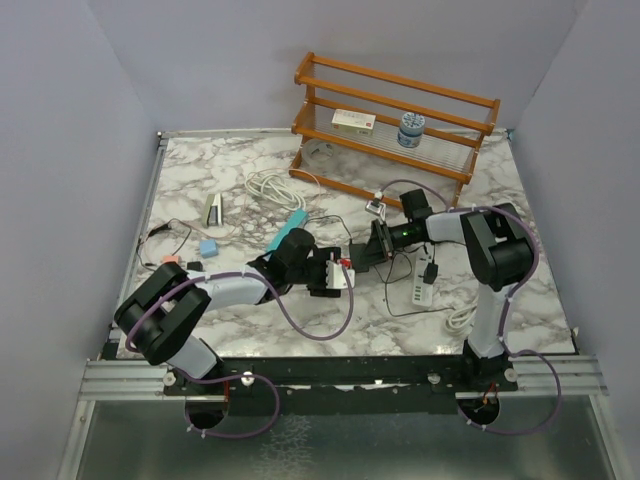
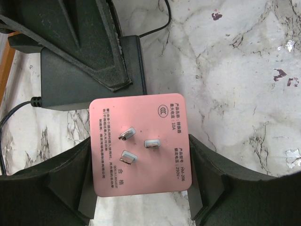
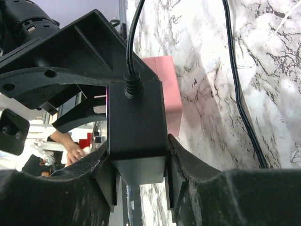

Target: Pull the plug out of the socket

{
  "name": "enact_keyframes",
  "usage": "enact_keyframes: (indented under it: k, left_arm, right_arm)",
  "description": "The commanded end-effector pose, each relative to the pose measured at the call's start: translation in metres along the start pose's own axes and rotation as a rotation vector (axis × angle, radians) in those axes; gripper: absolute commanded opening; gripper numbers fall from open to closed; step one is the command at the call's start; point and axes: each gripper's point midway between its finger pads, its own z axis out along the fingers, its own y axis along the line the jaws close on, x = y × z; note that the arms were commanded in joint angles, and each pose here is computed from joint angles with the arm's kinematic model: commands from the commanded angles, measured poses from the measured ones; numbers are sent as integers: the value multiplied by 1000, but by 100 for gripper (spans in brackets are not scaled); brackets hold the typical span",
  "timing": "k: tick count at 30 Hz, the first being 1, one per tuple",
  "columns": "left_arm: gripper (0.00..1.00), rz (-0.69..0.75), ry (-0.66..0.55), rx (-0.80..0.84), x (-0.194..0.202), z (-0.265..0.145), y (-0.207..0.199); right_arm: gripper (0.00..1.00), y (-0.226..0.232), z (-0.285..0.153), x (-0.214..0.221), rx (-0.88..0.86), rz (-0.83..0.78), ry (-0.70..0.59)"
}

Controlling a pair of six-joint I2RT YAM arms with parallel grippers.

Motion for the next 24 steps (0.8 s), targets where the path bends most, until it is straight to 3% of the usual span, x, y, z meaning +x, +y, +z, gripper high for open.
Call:
enact_keyframes:
  k: [1, 24]
  left_arm:
    - [0, 25, -5, 20, 0, -5, -9]
    - [0, -74, -100, 13, -11, -8, -12]
  right_arm:
    - [1, -23, -6, 1, 43, 19, -10]
    - [0, -13, -13, 15, -64, -18, -55]
